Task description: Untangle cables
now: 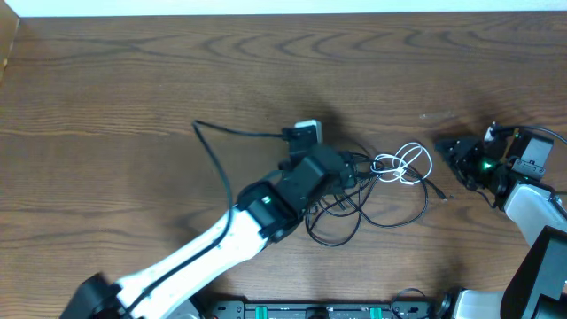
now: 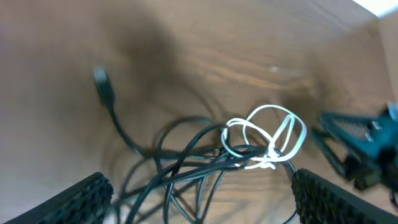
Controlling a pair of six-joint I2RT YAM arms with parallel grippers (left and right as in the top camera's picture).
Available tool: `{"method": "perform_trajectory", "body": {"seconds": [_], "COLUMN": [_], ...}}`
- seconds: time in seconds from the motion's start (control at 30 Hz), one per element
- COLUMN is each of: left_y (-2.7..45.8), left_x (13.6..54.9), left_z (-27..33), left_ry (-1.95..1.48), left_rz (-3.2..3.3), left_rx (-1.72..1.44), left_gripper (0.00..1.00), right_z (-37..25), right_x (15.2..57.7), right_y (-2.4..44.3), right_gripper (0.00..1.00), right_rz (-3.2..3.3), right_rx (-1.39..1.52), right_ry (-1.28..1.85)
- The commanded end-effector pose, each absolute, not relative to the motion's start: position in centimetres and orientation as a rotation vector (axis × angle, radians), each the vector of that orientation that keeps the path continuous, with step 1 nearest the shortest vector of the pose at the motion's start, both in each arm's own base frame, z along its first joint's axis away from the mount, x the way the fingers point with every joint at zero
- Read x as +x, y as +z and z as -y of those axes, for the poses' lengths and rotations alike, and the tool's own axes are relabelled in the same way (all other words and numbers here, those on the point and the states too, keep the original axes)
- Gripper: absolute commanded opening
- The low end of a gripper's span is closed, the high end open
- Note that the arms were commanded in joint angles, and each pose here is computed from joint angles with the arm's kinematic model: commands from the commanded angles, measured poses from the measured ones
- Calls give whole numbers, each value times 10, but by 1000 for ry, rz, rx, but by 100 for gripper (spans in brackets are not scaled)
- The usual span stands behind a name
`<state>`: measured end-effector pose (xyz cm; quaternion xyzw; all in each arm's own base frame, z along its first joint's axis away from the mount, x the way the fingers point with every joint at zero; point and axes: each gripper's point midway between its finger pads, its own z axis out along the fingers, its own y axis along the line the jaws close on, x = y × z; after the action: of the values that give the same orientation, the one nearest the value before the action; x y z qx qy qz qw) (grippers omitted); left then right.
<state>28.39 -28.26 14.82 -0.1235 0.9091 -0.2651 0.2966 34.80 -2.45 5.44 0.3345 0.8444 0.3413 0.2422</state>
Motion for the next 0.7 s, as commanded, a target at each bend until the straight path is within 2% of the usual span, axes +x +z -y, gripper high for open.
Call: {"method": "perform_trajectory", "body": {"seconds": [0.0,0.03,0.1,0.27,0.3,0.57,0.67], "left_y": [126,119,112,107,106,125,153], "left_x": [280,277,275,279,282,287,278], "left_z": [304,312,321,321,318,306,298], "left_ry": [-968,-1025,-1075,-1065,-1030,-441,-364], "left_rz": [-2425,-2432,-2445,-2421,-2425,-2342,-2265], "left_rx": [-1016,-1163,-1248,-1292,-1204,552,773], "left_gripper": [93,94,94,94,94,94,98], "right_z": [28,29,30,28,28,27,25], "right_x": [344,342,339,334,333,331,329], "right_y": [49,46,44,41,40,39,38], "right_gripper": [48,50,52,56,58,68,70], "right_rz": [-2341,-2352,-2364,-2396,-2401,-2413,-2437], "right_rx": [921,937,948,923,923,917,834], "right_ry": [873,857,845,836,837,836,824]}}
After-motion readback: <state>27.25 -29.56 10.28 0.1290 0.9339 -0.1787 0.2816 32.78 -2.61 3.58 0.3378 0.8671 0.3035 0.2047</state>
